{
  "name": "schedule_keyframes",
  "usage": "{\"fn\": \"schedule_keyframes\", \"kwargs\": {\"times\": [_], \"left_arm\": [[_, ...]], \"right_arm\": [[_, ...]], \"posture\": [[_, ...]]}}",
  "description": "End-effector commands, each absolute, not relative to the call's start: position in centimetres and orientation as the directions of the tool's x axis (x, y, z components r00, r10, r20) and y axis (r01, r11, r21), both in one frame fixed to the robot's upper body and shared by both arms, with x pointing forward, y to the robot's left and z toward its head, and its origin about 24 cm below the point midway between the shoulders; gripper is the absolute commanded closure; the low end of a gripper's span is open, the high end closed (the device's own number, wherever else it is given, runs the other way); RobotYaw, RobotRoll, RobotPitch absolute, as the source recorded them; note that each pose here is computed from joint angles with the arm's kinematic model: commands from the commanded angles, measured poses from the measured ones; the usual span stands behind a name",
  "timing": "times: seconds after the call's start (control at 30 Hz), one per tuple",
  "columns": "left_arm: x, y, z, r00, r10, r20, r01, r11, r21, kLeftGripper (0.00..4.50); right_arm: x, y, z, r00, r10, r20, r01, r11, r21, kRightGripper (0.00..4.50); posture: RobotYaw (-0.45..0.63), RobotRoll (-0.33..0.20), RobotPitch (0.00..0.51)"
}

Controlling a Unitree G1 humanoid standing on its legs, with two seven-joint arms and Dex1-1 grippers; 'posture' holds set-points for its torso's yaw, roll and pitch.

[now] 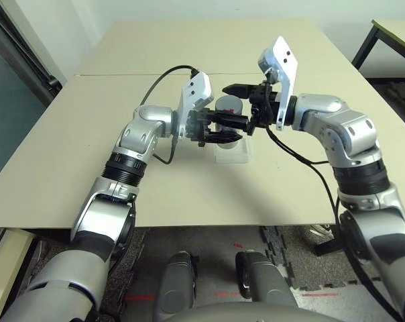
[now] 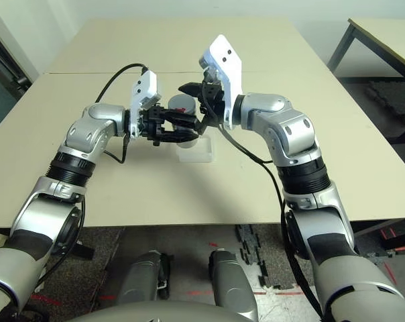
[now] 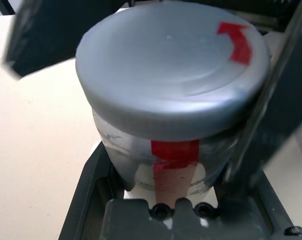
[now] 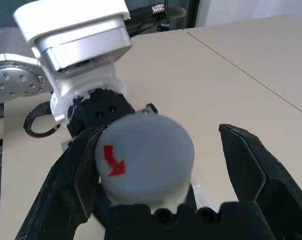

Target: Pour the medicine from the bottle into the box.

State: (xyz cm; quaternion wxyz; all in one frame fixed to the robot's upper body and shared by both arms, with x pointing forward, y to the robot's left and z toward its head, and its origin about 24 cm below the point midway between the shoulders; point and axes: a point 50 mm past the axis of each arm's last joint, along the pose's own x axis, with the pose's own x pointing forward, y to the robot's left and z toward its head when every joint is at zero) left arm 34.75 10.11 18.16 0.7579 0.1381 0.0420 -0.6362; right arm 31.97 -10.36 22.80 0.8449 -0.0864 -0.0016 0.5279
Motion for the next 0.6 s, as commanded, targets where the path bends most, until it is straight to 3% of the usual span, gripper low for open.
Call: {"fn": "schedule_keyframes", "kwargs": {"times": [0.03, 0.6], "left_arm": [[34.5, 10.9, 17.4, 0.179, -0.95, -0.257, 0.979, 0.148, 0.137, 2.01], [34.5, 12.6, 17.2, 0.217, -0.937, -0.275, 0.974, 0.188, 0.127, 2.01]], "right_arm": [[32.1, -12.9, 23.3, 0.536, 0.842, -0.069, -0.841, 0.524, -0.135, 0.0], [31.4, -14.8, 23.7, 0.533, 0.842, -0.087, -0.845, 0.523, -0.114, 0.0]], "posture": [[-0.01, 0.0, 0.096], [-0.01, 0.0, 0.09]]}}
